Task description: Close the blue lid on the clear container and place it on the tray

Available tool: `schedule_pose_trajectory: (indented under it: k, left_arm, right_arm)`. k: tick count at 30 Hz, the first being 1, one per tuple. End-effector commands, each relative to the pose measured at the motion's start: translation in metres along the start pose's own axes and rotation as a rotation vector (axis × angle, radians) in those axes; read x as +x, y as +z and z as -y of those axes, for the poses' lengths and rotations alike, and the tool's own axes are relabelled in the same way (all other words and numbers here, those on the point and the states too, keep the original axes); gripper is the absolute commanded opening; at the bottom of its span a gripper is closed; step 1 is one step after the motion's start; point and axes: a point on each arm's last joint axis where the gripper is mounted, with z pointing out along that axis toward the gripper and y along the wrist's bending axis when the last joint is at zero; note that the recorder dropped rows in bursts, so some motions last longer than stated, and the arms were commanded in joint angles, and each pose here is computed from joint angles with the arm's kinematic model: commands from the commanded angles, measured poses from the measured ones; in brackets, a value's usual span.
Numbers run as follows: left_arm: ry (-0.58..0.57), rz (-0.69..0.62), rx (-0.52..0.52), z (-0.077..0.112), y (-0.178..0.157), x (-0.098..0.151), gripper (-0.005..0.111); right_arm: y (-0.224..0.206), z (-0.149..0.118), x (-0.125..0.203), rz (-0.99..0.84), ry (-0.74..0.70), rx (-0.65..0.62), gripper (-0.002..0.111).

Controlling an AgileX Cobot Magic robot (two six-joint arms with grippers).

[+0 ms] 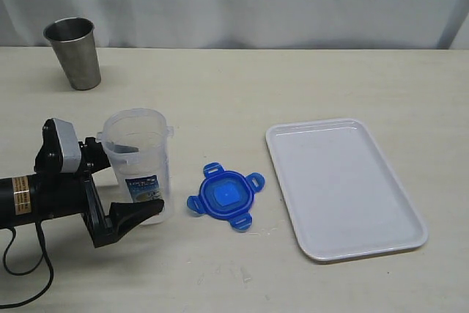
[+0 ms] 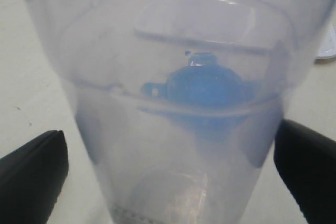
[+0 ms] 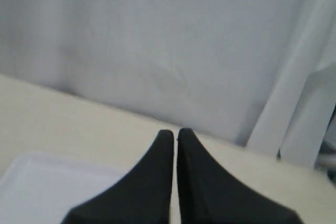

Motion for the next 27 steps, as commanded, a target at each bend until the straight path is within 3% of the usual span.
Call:
schedule_pose_trajectory:
  k: [1, 4, 8, 12, 15, 18, 20, 24, 25, 27]
  left_arm:
    - [-0.002, 0.006, -0.010, -0.001, 0.000, 0.000, 0.105]
    - [-0.002, 0.006, -0.010, -0.001, 0.000, 0.000, 0.105]
    - [-0.002, 0.006, -0.010, -0.001, 0.000, 0.000, 0.105]
    - [-0.002, 0.006, -0.010, -0.001, 0.000, 0.000, 0.105]
    - [-0.002, 0.006, -0.010, -0.001, 0.000, 0.000, 0.105]
    - [-0.002, 0.006, -0.010, -0.001, 0.000, 0.000, 0.105]
    - [-0.002, 0.006, -0.010, -0.001, 0.000, 0.000, 0.105]
    - [-0.002, 0.006, -0.010, -0.001, 0.000, 0.000, 0.105]
    - [-0.002, 0.006, -0.010, -0.001, 0.000, 0.000, 0.105]
    - [-0.002, 0.006, -0.010, -0.001, 0.000, 0.000, 0.105]
  right_arm:
    - [-0.013, 0.002, -0.045, 0.526, 0.070, 0.003, 0.004]
    - [-0.024, 0.003, -0.061, 0.740, 0.367, -0.104, 0.004]
    - [-0.025, 0.019, -0.082, 0.684, 0.549, -0.055, 0.004]
    - [-0.008, 0.032, -0.121, 0.419, 0.498, -0.016, 0.009]
    - [0.010, 0.045, -0.155, 0.264, 0.464, 0.017, 0.025]
    - [0.053, 0.058, -0.172, -0.145, 0.375, 0.075, 0.042]
    - [0.091, 0.061, -0.167, -0.468, 0.256, 0.069, 0.043]
    - [0.138, 0.055, -0.145, -0.815, 0.257, 0.035, 0.043]
    - [0.148, 0.051, -0.139, -0.853, 0.258, 0.001, 0.043]
    - [0.181, 0.025, -0.116, -0.933, 0.280, -0.229, 0.043]
